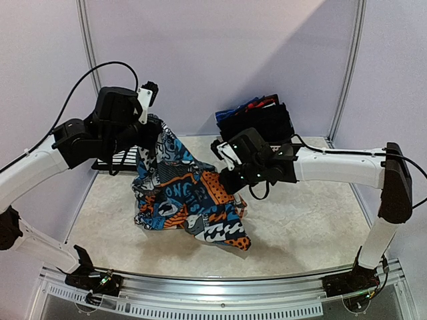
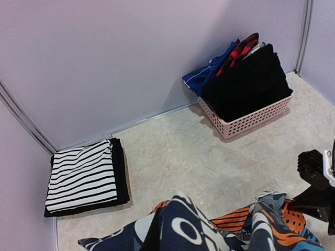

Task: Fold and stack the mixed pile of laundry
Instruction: Move the crumpled shorts to the center of the board, then pick up the crumpled shorts from the center of the board.

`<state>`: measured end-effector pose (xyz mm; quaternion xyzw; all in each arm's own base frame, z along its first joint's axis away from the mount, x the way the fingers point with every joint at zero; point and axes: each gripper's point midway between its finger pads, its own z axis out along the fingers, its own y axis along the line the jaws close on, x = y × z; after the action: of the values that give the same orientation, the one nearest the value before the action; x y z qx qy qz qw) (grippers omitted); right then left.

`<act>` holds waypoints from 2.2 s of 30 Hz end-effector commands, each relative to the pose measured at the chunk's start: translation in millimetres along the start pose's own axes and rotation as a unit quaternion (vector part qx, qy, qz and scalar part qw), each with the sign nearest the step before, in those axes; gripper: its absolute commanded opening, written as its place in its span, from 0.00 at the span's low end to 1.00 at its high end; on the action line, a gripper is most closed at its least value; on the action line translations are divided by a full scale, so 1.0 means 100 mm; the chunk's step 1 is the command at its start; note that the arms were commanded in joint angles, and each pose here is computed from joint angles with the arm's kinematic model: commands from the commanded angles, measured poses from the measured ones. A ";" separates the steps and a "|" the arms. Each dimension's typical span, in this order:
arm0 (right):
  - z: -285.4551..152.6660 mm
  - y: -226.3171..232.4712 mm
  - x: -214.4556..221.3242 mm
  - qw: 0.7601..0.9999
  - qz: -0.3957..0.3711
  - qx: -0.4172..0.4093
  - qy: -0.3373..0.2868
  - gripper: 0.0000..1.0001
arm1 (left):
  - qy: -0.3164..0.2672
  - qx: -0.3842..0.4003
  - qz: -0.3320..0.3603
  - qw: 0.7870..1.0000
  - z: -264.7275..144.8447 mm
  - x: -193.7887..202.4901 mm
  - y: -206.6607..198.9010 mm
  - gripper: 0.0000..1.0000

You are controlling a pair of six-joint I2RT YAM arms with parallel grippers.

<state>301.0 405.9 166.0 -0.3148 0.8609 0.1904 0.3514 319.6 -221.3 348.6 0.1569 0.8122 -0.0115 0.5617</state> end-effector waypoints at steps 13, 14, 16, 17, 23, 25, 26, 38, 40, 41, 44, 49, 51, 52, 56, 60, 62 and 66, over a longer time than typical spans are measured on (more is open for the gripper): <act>-0.96 -0.96 -1.05 0.958 -0.102 0.258 -0.076 0.12 | -0.012 0.122 -0.011 0.992 -0.32 -0.15 -0.91 0.00; -1.03 -1.11 -0.88 0.954 -0.082 0.282 -0.062 0.18 | -0.005 0.150 -0.002 0.989 -0.34 -0.03 -1.20 0.00; -1.07 -1.42 -0.42 0.948 -0.016 0.318 -0.027 0.42 | 0.020 0.213 0.016 0.977 -0.31 0.24 -1.79 0.02; -1.07 -1.55 -0.17 0.944 0.037 0.327 -0.017 0.49 | 0.042 0.251 0.031 0.967 -0.32 0.42 -2.10 0.12; -1.70 -1.80 0.59 0.923 0.169 0.345 -0.005 0.83 | 0.120 0.338 0.126 0.925 -0.48 1.10 -3.30 0.89; -1.80 -1.72 0.63 0.929 0.189 0.319 -0.013 0.85 | 0.112 0.357 0.115 0.920 -0.56 1.05 -3.30 0.99; -1.80 -1.68 0.66 0.932 0.198 0.305 -0.012 0.85 | 0.111 0.369 0.110 0.916 -0.62 1.03 -3.28 1.00; -1.52 -0.84 0.96 0.964 0.259 0.057 0.001 0.83 | 0.177 0.536 0.063 0.823 -1.23 1.26 -3.06 1.00; -1.52 -0.75 1.06 0.963 0.266 0.050 0.014 0.82 | 0.166 0.505 0.054 0.845 -1.12 1.29 -2.84 1.00; -1.53 -0.68 1.10 0.963 0.267 0.042 0.020 0.82 | 0.158 0.483 0.047 0.860 -1.06 1.28 -2.69 1.00; -1.53 -0.47 1.23 0.961 0.272 0.019 0.043 0.82 | 0.147 0.362 0.030 0.920 -0.69 1.36 -2.10 1.00; -1.49 -0.04 1.45 0.960 0.269 -0.024 0.074 0.85 | 0.197 0.203 -0.021 0.959 -0.06 1.84 -1.26 0.97; -1.48 0.14 1.55 0.961 0.257 -0.035 0.094 0.85 | 0.212 0.169 -0.035 0.962 0.08 2.01 -1.08 0.94; -1.47 0.22 1.62 0.962 0.248 -0.036 0.105 0.85 | 0.219 0.159 -0.040 0.962 0.14 2.11 -1.03 0.91; -1.45 0.58 1.71 0.966 0.215 -0.063 0.130 0.83 | 0.242 0.146 -0.055 0.958 0.29 2.39 -0.94 0.84; -1.42 0.85 1.79 0.970 0.178 -0.065 0.153 0.82 | 0.247 0.117 -0.078 0.959 0.45 2.61 -0.74 0.78; -1.37 0.95 1.85 0.970 0.169 -0.061 0.164 0.80 | 0.245 0.116 -0.090 0.958 0.50 2.67 -0.68 0.74; -1.28 1.18 1.90 0.972 0.149 -0.058 0.171 0.76 | 0.239 0.108 -0.096 0.960 0.58 2.74 -0.59 0.67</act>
<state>62.8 325.2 127.9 -0.2266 0.9337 0.2388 0.1406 254.4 -220.8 66.3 0.1510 0.9365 -0.0972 0.3013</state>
